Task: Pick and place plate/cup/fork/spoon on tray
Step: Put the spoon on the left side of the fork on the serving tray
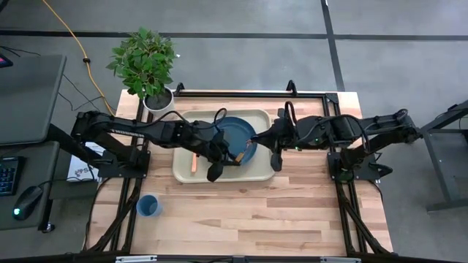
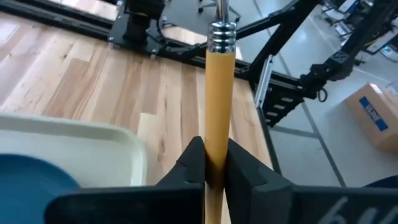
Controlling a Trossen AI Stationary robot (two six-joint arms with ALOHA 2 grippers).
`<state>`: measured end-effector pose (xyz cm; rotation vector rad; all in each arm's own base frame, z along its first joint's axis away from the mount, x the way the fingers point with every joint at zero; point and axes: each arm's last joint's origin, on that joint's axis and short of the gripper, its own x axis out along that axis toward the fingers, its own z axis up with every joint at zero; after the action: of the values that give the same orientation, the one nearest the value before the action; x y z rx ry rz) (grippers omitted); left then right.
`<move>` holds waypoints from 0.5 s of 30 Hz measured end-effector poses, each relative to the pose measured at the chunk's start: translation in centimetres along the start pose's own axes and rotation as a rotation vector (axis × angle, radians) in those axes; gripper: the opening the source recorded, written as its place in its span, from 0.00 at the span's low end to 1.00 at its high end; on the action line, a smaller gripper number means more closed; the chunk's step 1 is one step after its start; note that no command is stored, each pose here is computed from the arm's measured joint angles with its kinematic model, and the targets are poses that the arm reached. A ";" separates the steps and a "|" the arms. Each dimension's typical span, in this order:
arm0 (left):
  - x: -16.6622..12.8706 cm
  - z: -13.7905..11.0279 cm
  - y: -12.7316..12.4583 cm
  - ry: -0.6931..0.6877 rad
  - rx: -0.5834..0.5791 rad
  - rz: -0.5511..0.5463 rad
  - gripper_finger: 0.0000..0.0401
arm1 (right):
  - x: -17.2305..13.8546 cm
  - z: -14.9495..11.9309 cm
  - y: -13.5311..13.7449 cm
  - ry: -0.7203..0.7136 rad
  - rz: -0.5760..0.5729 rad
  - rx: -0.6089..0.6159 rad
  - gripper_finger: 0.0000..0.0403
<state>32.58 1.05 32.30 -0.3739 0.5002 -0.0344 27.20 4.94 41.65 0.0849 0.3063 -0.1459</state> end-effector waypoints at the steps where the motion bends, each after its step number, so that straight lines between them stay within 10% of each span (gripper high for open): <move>1: -0.3 0.0 0.2 0.012 -0.003 0.011 0.02 | -0.1 -0.1 -0.1 0.008 -0.011 0.002 0.01; 7: -2.8 -1.0 1.4 0.142 -0.036 0.126 0.01 | -2.8 0.3 -1.3 0.007 -0.065 0.096 0.15; 15: -6.5 -4.7 1.8 -0.030 -0.157 0.192 0.00 | -4.3 -1.1 -2.0 0.139 -0.091 0.094 0.42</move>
<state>24.50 1.92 30.85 -0.4780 0.5089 0.1969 22.51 3.66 41.85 0.1745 0.4423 -0.2449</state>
